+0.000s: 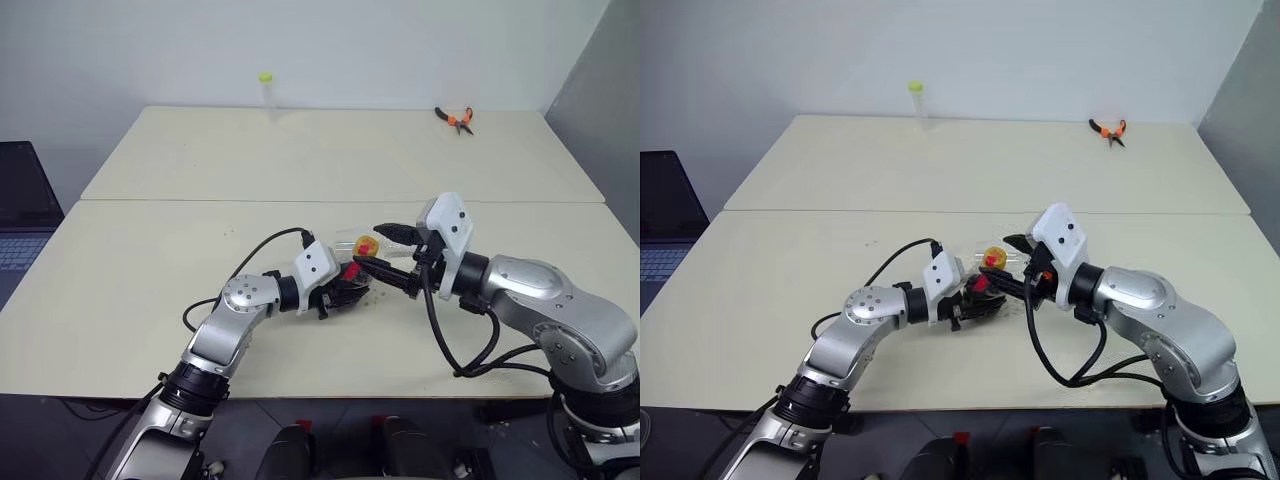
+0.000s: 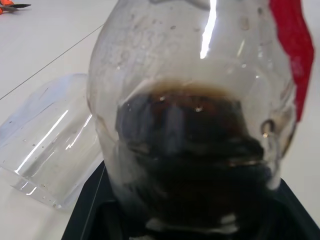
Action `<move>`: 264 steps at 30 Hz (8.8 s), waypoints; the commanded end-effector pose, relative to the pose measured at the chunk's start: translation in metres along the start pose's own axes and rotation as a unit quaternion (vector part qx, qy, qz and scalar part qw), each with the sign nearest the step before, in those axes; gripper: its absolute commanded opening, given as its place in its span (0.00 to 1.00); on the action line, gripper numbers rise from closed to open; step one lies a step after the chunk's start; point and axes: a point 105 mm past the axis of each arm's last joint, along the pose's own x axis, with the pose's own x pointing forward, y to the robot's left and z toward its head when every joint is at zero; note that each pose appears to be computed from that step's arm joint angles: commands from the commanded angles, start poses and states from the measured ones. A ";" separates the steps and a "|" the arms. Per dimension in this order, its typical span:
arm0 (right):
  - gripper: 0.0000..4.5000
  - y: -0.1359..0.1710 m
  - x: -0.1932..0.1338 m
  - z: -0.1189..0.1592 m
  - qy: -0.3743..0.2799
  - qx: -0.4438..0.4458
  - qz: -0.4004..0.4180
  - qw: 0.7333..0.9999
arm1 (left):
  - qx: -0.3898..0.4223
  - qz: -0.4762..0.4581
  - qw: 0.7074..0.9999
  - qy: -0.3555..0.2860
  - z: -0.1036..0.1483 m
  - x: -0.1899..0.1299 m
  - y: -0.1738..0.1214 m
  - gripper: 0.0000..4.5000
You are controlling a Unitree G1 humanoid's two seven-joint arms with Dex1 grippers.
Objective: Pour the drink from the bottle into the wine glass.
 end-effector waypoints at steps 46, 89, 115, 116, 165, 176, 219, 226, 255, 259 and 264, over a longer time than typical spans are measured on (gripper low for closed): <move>0.56 -0.016 -0.038 0.012 0.054 -0.097 0.218 0.970 | 0.027 -0.029 0.999 -0.034 0.024 0.004 -0.017 0.23; 0.27 -0.026 -0.041 -0.018 0.040 -0.048 0.068 0.996 | 0.033 -0.029 0.999 -0.025 0.019 0.006 -0.010 0.22; 0.73 0.001 -0.032 0.030 -0.109 -0.024 -0.007 0.994 | 0.022 -0.006 0.999 -0.022 0.017 0.004 -0.010 0.20; 0.73 0.000 -0.025 0.027 -0.108 -0.028 -0.026 0.993 | 0.024 -0.009 0.999 -0.023 0.017 0.005 -0.010 0.20; 0.73 -0.007 -0.051 -0.023 -0.020 0.039 -0.029 0.999 | -0.010 0.035 0.998 -0.056 0.013 0.010 0.001 0.19; 0.73 -0.017 -0.008 -0.003 -0.071 0.027 -0.089 0.993 | -0.007 0.029 0.998 -0.056 0.014 0.012 -0.001 0.19; 0.73 -0.015 -0.010 -0.012 -0.100 0.177 -0.067 0.977 | -0.007 0.031 0.998 -0.053 0.013 0.012 -0.002 0.19; 0.53 -0.016 -0.008 -0.013 -0.107 0.181 -0.074 0.975 | -0.007 0.030 0.998 -0.053 0.012 0.012 -0.002 0.19; 0.27 -0.012 -0.016 0.007 -0.154 0.211 -0.060 0.964 | -0.007 0.032 0.998 -0.055 0.012 0.011 -0.004 0.18; 0.50 -0.007 -0.017 0.008 -0.143 0.179 -0.049 0.972 | -0.008 0.031 0.998 -0.055 0.012 0.011 -0.005 0.18; 0.72 0.000 -0.017 0.013 -0.146 0.168 -0.038 0.974 | -0.009 0.031 0.998 -0.056 0.012 0.012 -0.005 0.18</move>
